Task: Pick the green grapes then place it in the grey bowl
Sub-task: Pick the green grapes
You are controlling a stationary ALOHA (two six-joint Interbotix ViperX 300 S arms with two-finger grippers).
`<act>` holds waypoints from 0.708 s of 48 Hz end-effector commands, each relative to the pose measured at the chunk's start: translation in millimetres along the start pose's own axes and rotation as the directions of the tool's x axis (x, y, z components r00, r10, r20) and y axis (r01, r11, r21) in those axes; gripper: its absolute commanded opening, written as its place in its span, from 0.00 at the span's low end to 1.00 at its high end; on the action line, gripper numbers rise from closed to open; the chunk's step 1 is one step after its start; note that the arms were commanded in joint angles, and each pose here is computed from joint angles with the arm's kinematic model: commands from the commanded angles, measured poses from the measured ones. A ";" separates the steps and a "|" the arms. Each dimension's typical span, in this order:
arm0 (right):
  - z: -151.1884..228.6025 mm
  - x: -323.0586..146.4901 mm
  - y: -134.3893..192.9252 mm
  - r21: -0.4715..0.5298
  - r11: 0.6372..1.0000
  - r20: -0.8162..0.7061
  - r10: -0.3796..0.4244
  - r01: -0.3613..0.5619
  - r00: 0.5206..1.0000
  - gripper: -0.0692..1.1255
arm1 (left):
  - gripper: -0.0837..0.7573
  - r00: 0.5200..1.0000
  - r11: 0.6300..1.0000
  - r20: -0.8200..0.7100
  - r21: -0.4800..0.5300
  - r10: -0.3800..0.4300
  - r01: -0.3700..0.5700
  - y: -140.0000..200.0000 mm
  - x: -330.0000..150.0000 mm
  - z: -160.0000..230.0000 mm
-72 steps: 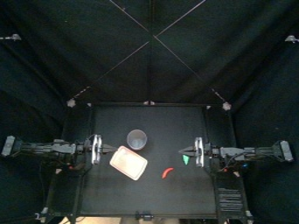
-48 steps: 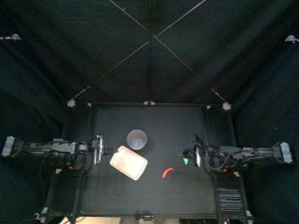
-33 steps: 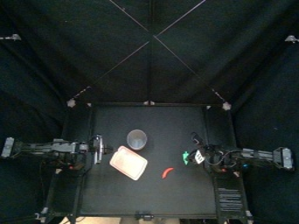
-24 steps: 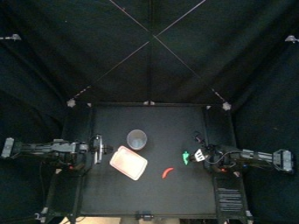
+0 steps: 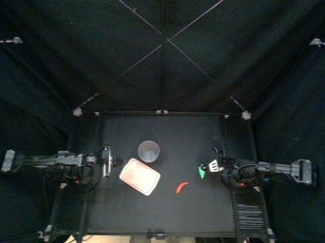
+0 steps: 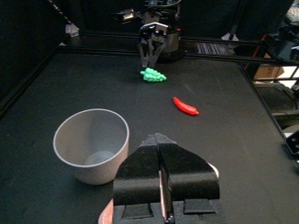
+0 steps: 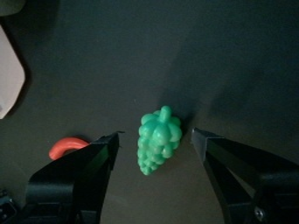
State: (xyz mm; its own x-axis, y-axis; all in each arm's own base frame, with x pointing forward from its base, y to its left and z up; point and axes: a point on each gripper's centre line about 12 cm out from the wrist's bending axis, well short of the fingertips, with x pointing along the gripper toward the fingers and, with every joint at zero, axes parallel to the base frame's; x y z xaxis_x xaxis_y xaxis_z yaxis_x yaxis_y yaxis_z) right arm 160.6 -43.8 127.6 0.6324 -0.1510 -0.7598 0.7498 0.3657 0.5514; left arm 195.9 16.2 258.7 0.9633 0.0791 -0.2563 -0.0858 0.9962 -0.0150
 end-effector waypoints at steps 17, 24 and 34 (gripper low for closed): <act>-1.2 24.9 7.4 -0.024 0.997 -0.064 -0.068 0.067 0.996 0.87 | 0.21 1.000 0.999 0.012 -0.034 -0.002 0.003 -0.3 0.6 5.0; 0.2 25.1 24.6 -0.044 0.999 -0.069 -0.029 0.026 0.997 0.81 | 0.21 1.000 0.999 0.012 -0.038 -0.003 0.003 -0.4 0.6 5.0; 1.2 25.0 42.1 -0.083 0.996 -0.074 0.008 -0.014 0.997 0.62 | 0.21 1.000 0.999 0.012 -0.039 -0.001 0.002 0.0 0.6 5.0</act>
State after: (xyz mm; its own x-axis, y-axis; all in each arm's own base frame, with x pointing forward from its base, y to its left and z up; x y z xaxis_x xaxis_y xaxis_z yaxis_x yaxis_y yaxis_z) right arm 199.5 -33.4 123.9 0.5966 -0.0795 -0.7986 0.7427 0.4317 0.5118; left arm 195.9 15.6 258.7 0.9637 0.0751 -0.2563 -0.0915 0.9944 -0.0526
